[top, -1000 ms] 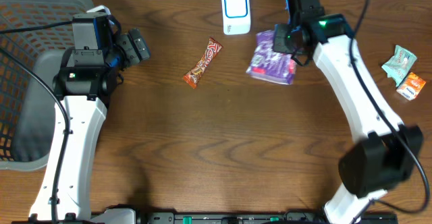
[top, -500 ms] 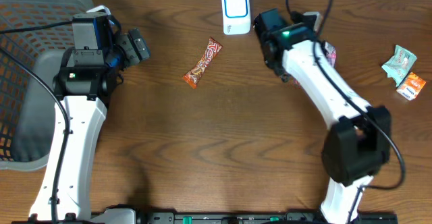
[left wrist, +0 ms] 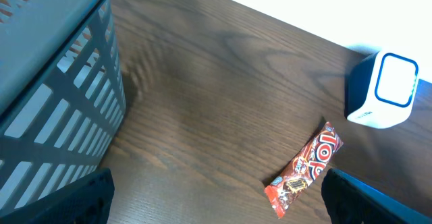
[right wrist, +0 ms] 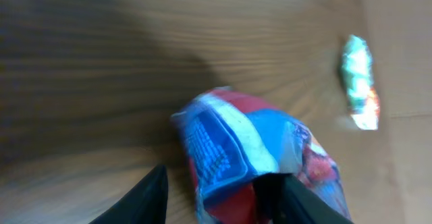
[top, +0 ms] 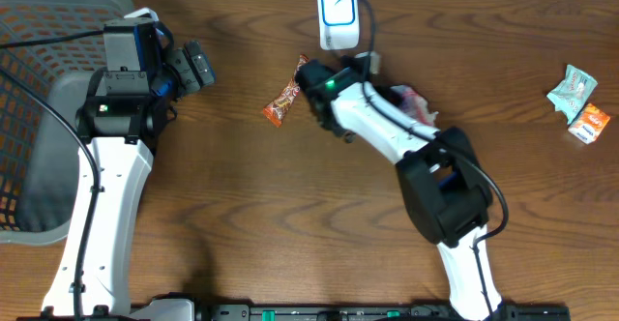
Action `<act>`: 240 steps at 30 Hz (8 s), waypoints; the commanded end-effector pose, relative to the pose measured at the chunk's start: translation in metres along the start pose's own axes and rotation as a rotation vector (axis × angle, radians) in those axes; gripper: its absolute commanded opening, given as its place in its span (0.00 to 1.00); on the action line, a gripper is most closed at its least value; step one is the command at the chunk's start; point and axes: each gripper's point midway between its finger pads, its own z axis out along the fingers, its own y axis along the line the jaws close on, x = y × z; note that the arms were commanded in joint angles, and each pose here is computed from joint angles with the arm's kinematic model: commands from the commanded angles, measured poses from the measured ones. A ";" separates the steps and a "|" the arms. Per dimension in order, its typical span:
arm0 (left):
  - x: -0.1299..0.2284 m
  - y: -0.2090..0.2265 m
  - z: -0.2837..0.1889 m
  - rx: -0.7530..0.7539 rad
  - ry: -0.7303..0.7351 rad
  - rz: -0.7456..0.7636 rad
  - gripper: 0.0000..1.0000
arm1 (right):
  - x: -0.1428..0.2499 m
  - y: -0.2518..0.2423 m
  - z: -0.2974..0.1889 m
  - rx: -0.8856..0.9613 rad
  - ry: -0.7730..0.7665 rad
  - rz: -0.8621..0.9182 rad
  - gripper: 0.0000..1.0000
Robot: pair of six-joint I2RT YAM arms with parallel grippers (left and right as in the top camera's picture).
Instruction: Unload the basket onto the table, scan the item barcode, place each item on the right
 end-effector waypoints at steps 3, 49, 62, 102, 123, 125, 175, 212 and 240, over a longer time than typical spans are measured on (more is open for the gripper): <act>-0.004 0.000 -0.001 -0.002 -0.009 -0.002 0.98 | -0.032 -0.003 -0.026 -0.148 -0.004 0.072 0.45; -0.004 0.000 -0.001 -0.002 -0.009 -0.002 0.98 | -0.028 -0.034 0.057 -1.409 0.138 0.203 0.72; -0.004 0.000 -0.001 -0.002 -0.009 -0.002 0.98 | 0.043 -0.011 0.026 -1.431 0.428 0.088 0.66; -0.004 0.000 -0.001 -0.002 -0.009 -0.002 0.98 | 0.084 0.021 0.001 -1.420 0.504 -0.198 0.01; -0.004 0.000 -0.001 -0.002 -0.009 -0.002 0.98 | -0.170 -0.024 -0.022 -1.469 -0.074 0.740 0.01; -0.004 0.000 -0.001 -0.002 -0.009 -0.002 0.98 | -0.181 -0.029 -0.018 -1.420 -0.106 0.815 0.01; -0.004 0.000 -0.001 -0.002 -0.009 -0.002 0.98 | 0.014 -0.319 0.221 -0.212 0.341 1.011 0.42; -0.004 0.000 -0.001 -0.002 -0.009 -0.002 0.98 | -0.114 0.044 -0.046 -1.225 0.212 0.471 0.82; -0.004 0.000 -0.001 -0.002 -0.009 -0.002 0.98 | -0.016 0.208 -0.036 -0.927 0.424 0.615 0.27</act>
